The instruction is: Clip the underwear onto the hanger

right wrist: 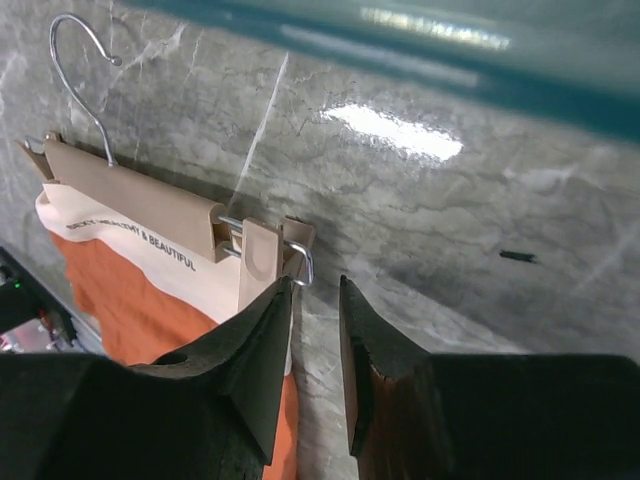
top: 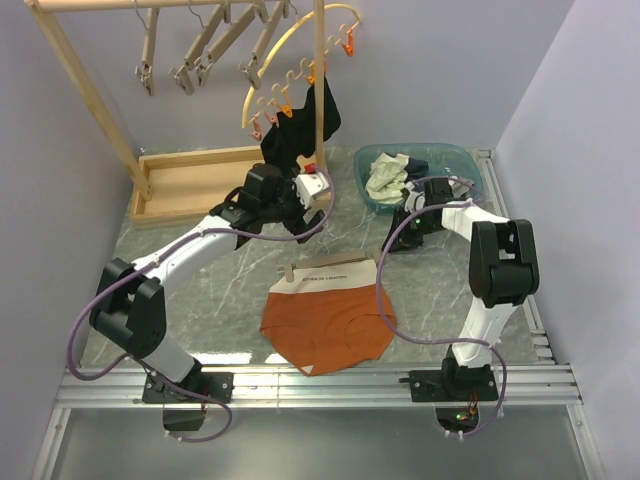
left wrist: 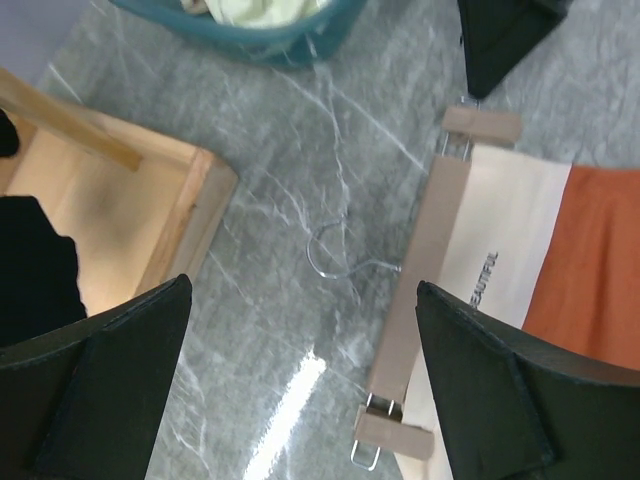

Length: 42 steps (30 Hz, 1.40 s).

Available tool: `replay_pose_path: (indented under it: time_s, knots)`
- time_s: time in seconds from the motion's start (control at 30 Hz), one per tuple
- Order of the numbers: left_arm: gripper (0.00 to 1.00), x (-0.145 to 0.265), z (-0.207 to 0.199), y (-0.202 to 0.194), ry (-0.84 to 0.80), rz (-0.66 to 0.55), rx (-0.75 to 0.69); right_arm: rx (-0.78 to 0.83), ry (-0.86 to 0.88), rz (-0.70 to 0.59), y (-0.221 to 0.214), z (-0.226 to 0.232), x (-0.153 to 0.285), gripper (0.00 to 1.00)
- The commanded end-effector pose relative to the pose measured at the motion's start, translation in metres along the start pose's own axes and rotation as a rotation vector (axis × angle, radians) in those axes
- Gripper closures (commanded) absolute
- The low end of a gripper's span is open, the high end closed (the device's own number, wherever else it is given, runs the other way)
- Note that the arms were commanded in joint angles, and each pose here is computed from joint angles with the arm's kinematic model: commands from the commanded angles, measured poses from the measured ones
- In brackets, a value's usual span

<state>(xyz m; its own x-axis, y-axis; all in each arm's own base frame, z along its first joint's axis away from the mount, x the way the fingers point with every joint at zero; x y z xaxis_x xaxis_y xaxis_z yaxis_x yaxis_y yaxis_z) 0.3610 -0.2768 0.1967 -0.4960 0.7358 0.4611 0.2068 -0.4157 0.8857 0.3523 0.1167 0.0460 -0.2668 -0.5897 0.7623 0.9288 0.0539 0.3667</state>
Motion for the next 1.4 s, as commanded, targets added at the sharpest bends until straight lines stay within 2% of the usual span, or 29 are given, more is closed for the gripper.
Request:
replay_pose_path:
  time_s: [0.0, 0.17, 0.27, 0.3, 0.37, 0.47, 0.5, 0.87, 1.03, 1.17, 1.27, 1.37]
  knots:
    - [0.01, 0.02, 0.0, 0.044, 0.028, -0.154, -0.013, 0.016, 0.059, -0.008, 0.003, 0.005, -0.006, 0.67]
    - [0.01, 0.037, -0.001, 0.06, 0.057, -0.244, -0.021, 0.014, 0.077, 0.002, -0.002, 0.005, -0.01, 0.67]
    - [0.01, 0.04, -0.004, 0.062, 0.038, -0.248, -0.023, 0.001, 0.106, 0.01, -0.004, 0.007, -0.013, 0.68]
    - [0.01, 0.039, -0.01, 0.055, 0.006, -0.214, -0.017, -0.003, 0.114, 0.013, -0.004, 0.007, -0.015, 0.69]
    - [0.01, 0.036, -0.013, 0.05, -0.026, -0.182, -0.048, -0.007, 0.131, 0.014, -0.004, 0.009, -0.016, 0.74]
    - [0.01, 0.029, -0.017, 0.035, -0.051, -0.142, -0.034, -0.002, 0.149, 0.011, -0.004, 0.011, -0.016, 0.9]
    - [0.01, 0.028, -0.019, 0.033, -0.064, -0.14, -0.051, 0.007, 0.152, 0.005, -0.004, 0.012, -0.015, 0.99]
    - [0.08, 0.004, -0.044, 0.0, -0.158, -0.106, -0.146, 0.081, 0.172, -0.092, 0.007, 0.032, 0.007, 1.0]
    - [0.09, -0.007, -0.053, -0.003, -0.191, -0.099, -0.153, 0.104, 0.151, -0.132, 0.016, 0.038, 0.017, 1.0]
    - [0.12, -0.013, -0.061, 0.003, -0.256, -0.12, -0.182, 0.182, 0.133, -0.17, 0.021, 0.048, 0.028, 1.0]
    - [0.1, -0.017, -0.066, 0.017, -0.309, -0.144, -0.184, 0.265, 0.115, -0.198, 0.024, 0.055, 0.033, 1.0]
    - [0.03, -0.019, -0.072, 0.027, -0.367, -0.135, -0.147, 0.392, 0.095, -0.238, 0.028, 0.061, 0.038, 1.0]
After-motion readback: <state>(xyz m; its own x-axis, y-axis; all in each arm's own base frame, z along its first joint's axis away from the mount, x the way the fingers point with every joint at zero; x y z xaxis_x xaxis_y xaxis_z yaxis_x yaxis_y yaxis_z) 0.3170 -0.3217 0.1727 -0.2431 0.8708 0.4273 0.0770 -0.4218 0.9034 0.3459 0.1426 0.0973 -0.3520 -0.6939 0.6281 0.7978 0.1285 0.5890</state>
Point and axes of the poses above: each gripper's point midway between its finger pads, its own x axis back along the fingers, its own z axis along the line the jaws close on, y = z × x, the point moved 1 cm from there along x, back along the fingers, and after that the axes turned 7 degrees about x, right-handed, at the moved point
